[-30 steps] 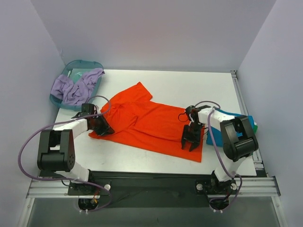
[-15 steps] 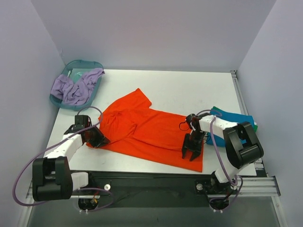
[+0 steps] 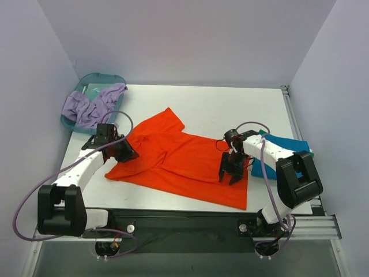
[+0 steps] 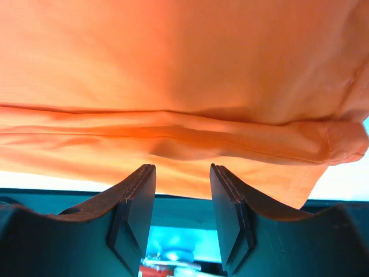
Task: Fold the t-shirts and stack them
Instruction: Fold the flattened tshirt in 1/3 of the way
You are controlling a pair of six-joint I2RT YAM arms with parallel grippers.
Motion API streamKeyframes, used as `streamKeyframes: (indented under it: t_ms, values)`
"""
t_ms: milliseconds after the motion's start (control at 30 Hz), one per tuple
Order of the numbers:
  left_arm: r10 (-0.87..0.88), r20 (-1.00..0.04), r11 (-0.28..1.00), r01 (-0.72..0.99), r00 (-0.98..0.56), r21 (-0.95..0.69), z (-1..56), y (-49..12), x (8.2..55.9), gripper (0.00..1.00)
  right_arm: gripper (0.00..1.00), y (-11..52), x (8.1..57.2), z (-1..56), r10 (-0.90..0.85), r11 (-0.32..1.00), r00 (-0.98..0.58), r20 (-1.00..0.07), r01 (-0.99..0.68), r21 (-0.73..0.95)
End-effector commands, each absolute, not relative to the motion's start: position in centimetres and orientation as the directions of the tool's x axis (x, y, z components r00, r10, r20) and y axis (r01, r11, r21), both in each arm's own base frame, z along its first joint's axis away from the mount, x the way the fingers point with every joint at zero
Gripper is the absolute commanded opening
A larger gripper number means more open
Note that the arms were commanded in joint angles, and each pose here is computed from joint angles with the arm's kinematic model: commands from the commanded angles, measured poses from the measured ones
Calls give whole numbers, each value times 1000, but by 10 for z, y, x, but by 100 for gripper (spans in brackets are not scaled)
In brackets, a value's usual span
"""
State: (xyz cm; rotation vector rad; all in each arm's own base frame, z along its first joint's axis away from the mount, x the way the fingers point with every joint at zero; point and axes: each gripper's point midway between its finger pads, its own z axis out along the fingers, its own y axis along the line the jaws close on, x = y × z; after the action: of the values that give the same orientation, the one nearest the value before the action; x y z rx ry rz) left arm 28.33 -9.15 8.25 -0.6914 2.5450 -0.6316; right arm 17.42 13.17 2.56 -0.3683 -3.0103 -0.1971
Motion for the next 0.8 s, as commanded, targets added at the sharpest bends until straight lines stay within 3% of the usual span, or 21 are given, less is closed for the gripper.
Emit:
streamKeyframes:
  t_ms: [0, 333, 467, 767]
  values:
    - [-482, -355, 804, -243, -801, -543, 93, -116, 314, 29, 43, 127, 181, 38, 204, 974, -975, 90, 212, 82]
    - [-425, -308, 834, -236, -851, -498, 42, -136, 341, 28, 43, 123, 200, 19, 147, 989, -983, 112, 149, 13]
    - [-437, -267, 832, -273, -859, -483, 22, -130, 330, 23, 43, 123, 198, 6, 139, 990, -980, 141, 140, -3]
    - [-502, -235, 822, -374, -832, -429, 3, -101, 287, 22, 43, 126, 184, -8, 124, 992, -975, 186, 125, -9]
